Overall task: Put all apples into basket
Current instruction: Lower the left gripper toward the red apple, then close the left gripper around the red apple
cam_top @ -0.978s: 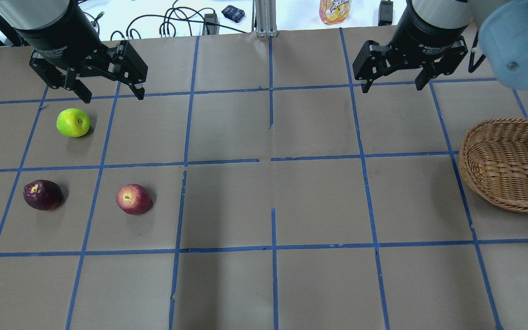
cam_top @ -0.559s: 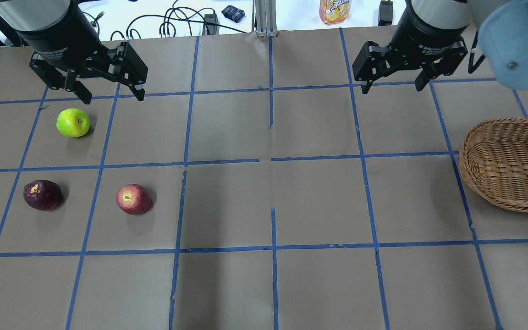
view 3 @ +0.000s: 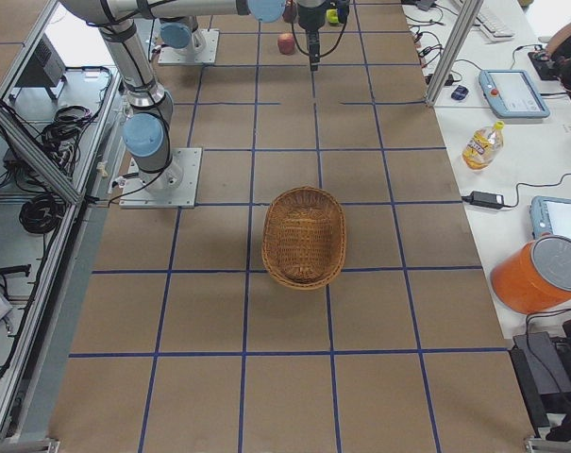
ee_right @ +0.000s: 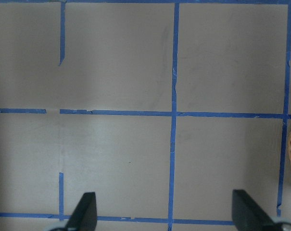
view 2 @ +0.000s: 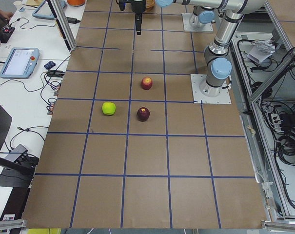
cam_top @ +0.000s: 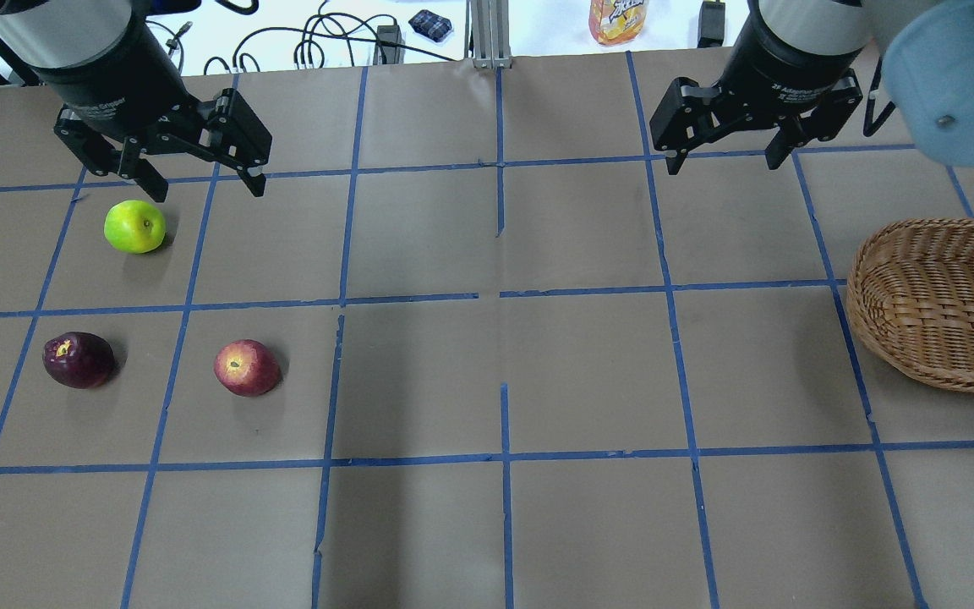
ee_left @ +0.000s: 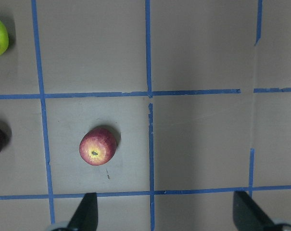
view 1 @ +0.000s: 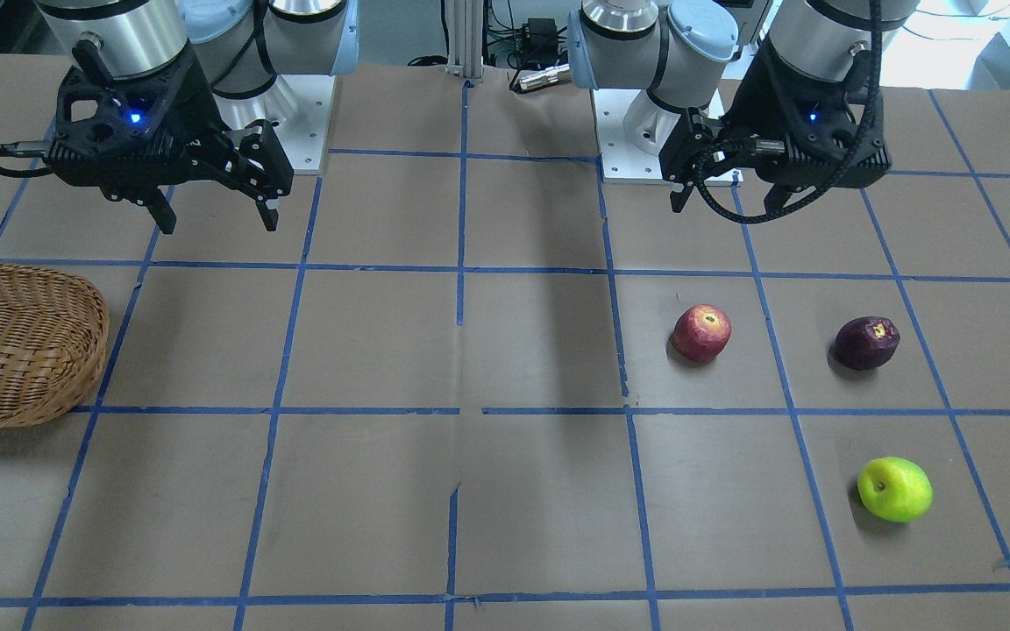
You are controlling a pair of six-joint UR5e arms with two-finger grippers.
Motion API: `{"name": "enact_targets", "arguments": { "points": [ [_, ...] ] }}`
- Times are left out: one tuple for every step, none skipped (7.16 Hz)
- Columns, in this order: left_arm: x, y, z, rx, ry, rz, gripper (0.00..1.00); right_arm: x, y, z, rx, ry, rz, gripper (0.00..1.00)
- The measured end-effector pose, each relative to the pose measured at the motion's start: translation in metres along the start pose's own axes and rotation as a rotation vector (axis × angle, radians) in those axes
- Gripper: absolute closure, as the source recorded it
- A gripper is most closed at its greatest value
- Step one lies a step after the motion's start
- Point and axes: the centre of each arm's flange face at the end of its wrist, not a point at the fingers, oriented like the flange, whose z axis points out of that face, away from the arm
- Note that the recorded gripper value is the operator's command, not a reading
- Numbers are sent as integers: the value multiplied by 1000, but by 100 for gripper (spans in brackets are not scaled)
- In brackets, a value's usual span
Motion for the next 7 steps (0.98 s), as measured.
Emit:
{"name": "enact_targets", "arguments": {
  "points": [
    [-8, -6, 20, -36, 1, -2, 0, 0, 0, 0, 0, 0, 0, 0],
    [-21, -10, 46, -73, 5, 9, 0, 0, 0, 0, 0, 0, 0, 0],
    [-41, -13, 76, -95, 13, 25, 0, 0, 0, 0, 0, 1, 0, 0],
    [-63, -14, 113, -102, 21, 36, 0, 0, 0, 0, -1, 1, 0, 0],
    [-78, -13, 154, -95, 25, 42, 0, 0, 0, 0, -1, 1, 1, 0],
    [-85, -8, 196, -80, 23, 53, 0, 0, 0, 0, -1, 1, 1, 0],
    [-87, 0, 229, -67, 20, 60, 0, 0, 0, 0, -1, 2, 2, 0]
  ]
}}
